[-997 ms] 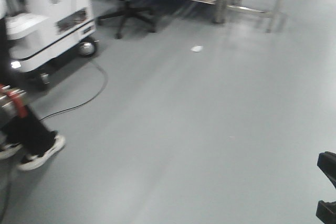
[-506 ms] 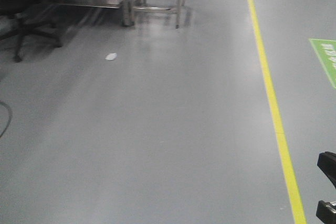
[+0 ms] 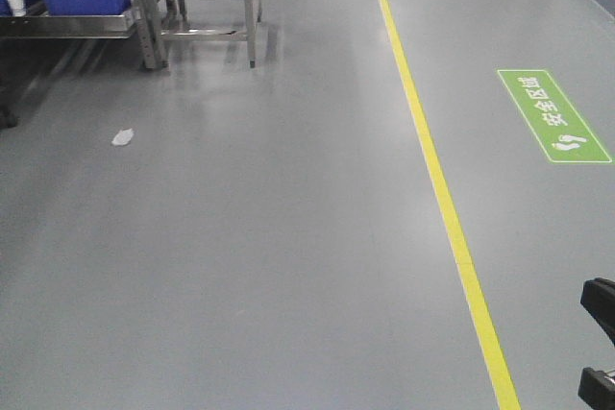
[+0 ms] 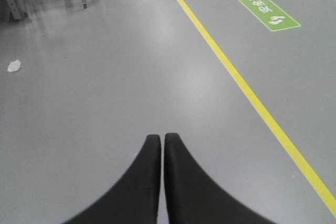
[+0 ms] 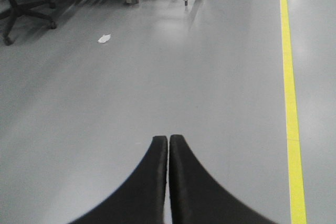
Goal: Move and align brake pads A on conveyor
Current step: 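Drive along the yellow floor line past the blue-bin shelving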
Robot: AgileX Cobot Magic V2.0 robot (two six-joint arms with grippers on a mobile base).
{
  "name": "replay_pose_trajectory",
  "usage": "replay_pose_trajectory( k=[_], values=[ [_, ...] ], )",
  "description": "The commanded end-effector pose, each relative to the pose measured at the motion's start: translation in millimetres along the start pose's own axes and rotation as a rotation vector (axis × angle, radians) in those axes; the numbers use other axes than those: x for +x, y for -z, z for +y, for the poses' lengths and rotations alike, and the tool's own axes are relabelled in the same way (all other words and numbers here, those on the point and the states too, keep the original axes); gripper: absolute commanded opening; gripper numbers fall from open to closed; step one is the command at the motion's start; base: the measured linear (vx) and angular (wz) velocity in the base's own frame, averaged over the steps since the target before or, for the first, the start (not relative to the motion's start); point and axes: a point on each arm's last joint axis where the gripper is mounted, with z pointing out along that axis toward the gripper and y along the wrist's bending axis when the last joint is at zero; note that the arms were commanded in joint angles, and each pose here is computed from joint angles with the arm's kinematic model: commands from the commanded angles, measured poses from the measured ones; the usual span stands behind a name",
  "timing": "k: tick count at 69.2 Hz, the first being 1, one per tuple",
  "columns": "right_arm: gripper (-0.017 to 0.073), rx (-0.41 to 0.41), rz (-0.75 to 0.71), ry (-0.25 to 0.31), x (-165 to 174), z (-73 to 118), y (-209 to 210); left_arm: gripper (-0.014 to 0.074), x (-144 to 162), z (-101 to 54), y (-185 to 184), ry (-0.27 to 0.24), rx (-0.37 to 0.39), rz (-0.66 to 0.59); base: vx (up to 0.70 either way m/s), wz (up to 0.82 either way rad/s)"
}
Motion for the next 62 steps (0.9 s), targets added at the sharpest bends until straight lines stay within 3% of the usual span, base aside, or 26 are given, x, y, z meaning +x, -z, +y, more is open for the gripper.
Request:
replay_pose_trajectory(
  k=[1,62],
  values=[
    [-0.001,-0.006,-0.095,0.019,-15.2,1.0,4.0,-0.0006,-13.1,-0.9,3.0,0.005,0.005,-0.082,0.43,-0.17],
    [-0.001,-0.006,-0.095,0.019,-15.2,1.0,4.0,-0.0006,-13.1,-0.9,3.0,0.005,0.005,-0.082,0.52,-0.17]
  ],
)
